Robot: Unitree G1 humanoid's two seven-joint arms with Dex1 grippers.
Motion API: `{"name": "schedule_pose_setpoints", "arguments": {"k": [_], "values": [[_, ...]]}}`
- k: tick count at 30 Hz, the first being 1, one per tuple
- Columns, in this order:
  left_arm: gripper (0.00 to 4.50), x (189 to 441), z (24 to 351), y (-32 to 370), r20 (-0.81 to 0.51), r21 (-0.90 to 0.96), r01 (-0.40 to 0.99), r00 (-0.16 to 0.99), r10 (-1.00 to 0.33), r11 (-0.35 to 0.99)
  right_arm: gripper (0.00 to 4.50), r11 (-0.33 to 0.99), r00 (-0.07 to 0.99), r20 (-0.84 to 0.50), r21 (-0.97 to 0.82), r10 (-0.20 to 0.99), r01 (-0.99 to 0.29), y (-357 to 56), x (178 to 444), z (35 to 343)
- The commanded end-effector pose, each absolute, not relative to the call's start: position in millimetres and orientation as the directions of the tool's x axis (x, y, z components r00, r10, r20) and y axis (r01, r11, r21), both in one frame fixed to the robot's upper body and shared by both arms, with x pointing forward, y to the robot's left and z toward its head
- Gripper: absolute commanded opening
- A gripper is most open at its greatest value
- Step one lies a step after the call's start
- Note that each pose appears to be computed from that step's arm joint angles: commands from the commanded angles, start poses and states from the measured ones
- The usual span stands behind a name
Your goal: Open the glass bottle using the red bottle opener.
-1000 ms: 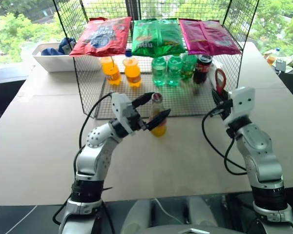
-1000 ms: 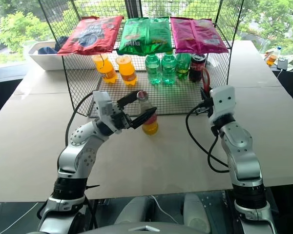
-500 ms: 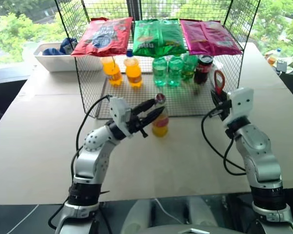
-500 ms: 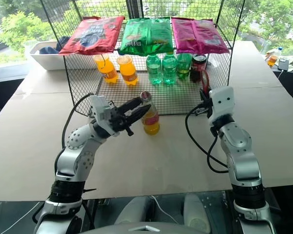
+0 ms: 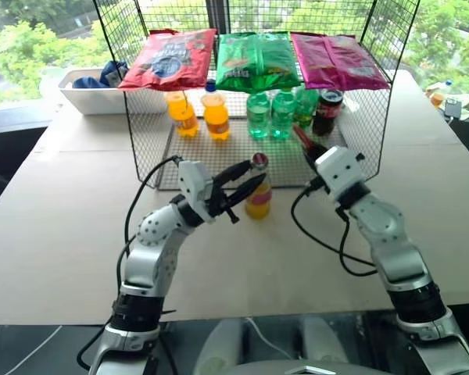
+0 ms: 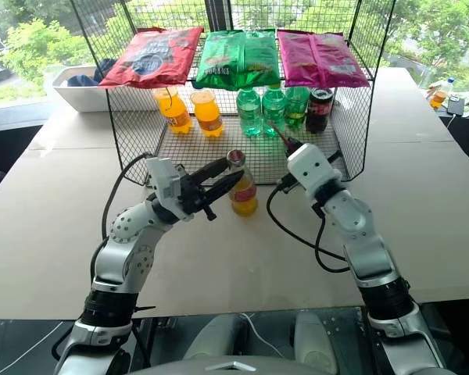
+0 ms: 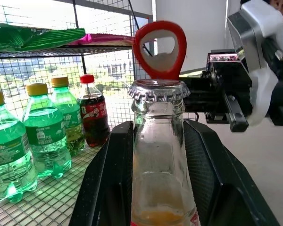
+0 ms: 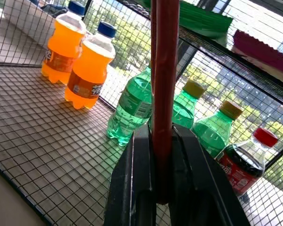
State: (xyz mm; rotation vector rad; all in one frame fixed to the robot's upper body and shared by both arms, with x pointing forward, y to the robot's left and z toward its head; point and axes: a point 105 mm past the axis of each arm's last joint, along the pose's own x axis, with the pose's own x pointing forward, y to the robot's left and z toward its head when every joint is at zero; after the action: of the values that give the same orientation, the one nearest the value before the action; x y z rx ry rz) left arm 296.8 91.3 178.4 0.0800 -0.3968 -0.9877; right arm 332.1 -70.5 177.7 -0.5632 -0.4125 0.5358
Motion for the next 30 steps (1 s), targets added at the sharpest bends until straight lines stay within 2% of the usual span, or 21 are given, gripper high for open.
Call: {"name": "schedule_pose_setpoints", "arguments": {"k": [1, 12, 20, 24, 27, 30], "values": [[1.09, 301.7, 160.4, 92.6, 0.233, 0.199, 0.795, 0.530, -0.816, 0.573, 0.00, 0.676, 0.723, 0.287, -0.662, 0.628, -0.324, -54.6, 325.2, 189.3], [1.09, 302.7, 154.2, 85.0, 0.233, 0.184, 0.802, 0.527, -0.818, 0.569, 0.00, 0.632, 0.667, 0.305, -0.706, 0.679, -0.321, -38.7, 323.6, 181.2], [1.09, 303.4, 154.5, 84.0, 0.233, 0.184, 0.804, 0.523, -0.820, 0.566, 0.00, 0.518, 0.621, 0.273, -0.817, 0.735, -0.253, -30.7, 322.3, 172.0], [1.09, 304.9, 155.3, 83.6, 0.235, 0.180, 0.803, 0.526, -0.817, 0.569, 0.00, 0.547, 0.637, 0.297, -0.803, 0.711, -0.237, -31.1, 326.7, 167.5], [1.09, 305.8, 157.0, 82.3, 0.239, 0.174, 0.801, 0.529, -0.814, 0.572, 0.00, 0.503, 0.619, 0.279, -0.836, 0.734, -0.219, -24.5, 328.5, 156.9], [1.09, 305.6, 157.7, 81.8, 0.241, 0.171, 0.801, 0.530, -0.813, 0.573, 0.00, 0.477, 0.592, 0.298, -0.862, 0.749, -0.170, -20.3, 328.5, 158.8]]}}
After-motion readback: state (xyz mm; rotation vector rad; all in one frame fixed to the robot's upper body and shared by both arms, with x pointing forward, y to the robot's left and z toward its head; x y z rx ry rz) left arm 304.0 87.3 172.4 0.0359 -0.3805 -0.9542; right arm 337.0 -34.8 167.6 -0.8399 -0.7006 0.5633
